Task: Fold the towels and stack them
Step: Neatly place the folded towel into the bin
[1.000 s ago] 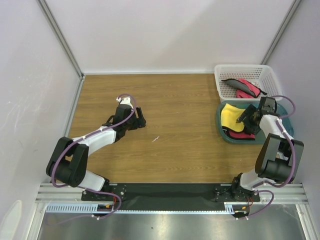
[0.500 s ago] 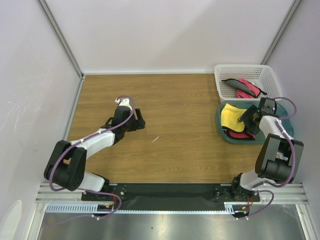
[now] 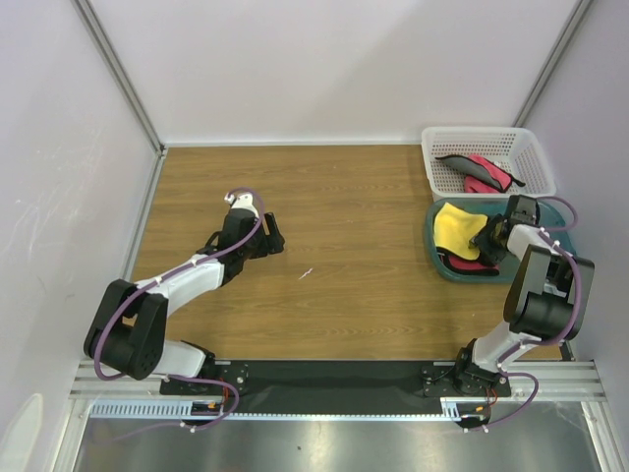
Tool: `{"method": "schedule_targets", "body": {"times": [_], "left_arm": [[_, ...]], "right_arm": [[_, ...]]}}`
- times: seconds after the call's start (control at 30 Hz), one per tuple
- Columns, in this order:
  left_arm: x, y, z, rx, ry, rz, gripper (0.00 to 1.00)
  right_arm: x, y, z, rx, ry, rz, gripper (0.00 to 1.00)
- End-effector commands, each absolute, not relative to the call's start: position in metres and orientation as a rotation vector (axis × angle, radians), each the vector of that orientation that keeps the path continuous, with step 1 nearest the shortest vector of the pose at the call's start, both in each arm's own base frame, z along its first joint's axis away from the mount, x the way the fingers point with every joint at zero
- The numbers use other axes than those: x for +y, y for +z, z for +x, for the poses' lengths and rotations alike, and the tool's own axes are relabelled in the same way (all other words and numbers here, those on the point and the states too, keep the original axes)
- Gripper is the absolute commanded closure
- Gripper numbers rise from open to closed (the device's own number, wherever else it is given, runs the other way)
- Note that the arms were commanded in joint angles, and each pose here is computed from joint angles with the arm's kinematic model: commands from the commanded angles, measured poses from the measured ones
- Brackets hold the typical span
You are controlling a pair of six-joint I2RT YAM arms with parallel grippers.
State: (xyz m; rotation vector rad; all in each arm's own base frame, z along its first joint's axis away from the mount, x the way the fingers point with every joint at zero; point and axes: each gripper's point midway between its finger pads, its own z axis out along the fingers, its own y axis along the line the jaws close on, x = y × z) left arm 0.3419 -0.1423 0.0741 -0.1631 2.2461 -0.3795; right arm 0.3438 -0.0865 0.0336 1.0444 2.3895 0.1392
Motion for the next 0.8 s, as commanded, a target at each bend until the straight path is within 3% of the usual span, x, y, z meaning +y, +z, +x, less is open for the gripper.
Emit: {"method": "schedule_targets", "body": {"times": [0.0,0.03,0.2,0.27,0.33,0.5,0.57,0.63,0.77], "left_arm": [[-0.138,0.092,0.352,2.186,-0.359,-0.15,0.21],[-0.138,0.091,0.352,2.187,-0.361,-0.151,0.21],[-0.138,0.089,0.351,2.195,-0.365,-0.152,0.21],[-0.139,0.089,0.35,2.194,-0.368,-0.15,0.21],[-0.139,0.089,0.351,2.192,-0.369,-0.15,0.21],[-0.14,0.088,0.351,2.194,-0.369,-0.147,0.21],[-0.14,0.088,0.351,2.194,-0.37,-0.149,0.21],[-0.139,0.087,0.351,2.196,-0.37,-0.15,0.2],[-0.139,0.087,0.35,2.198,-0.363,-0.15,0.2]], "right_arm": [[-0.089,0.048,0.359,2.327,0.168,1.025,0.55],[-0.089,0.052,0.361,2.32,0.167,1.016,0.63],[-0.09,0.07,0.362,2.317,0.134,0.99,0.76],[-0.091,0.075,0.362,2.307,0.125,0.984,0.88],[-0.091,0.078,0.361,2.313,0.12,0.975,0.92],[-0.092,0.083,0.361,2.338,0.088,0.955,0.77],[-0.093,0.082,0.362,2.34,0.081,0.956,0.64],[-0.093,0.08,0.364,2.346,0.085,0.952,0.58],[-0.089,0.073,0.368,2.365,0.105,0.941,0.58]]}}
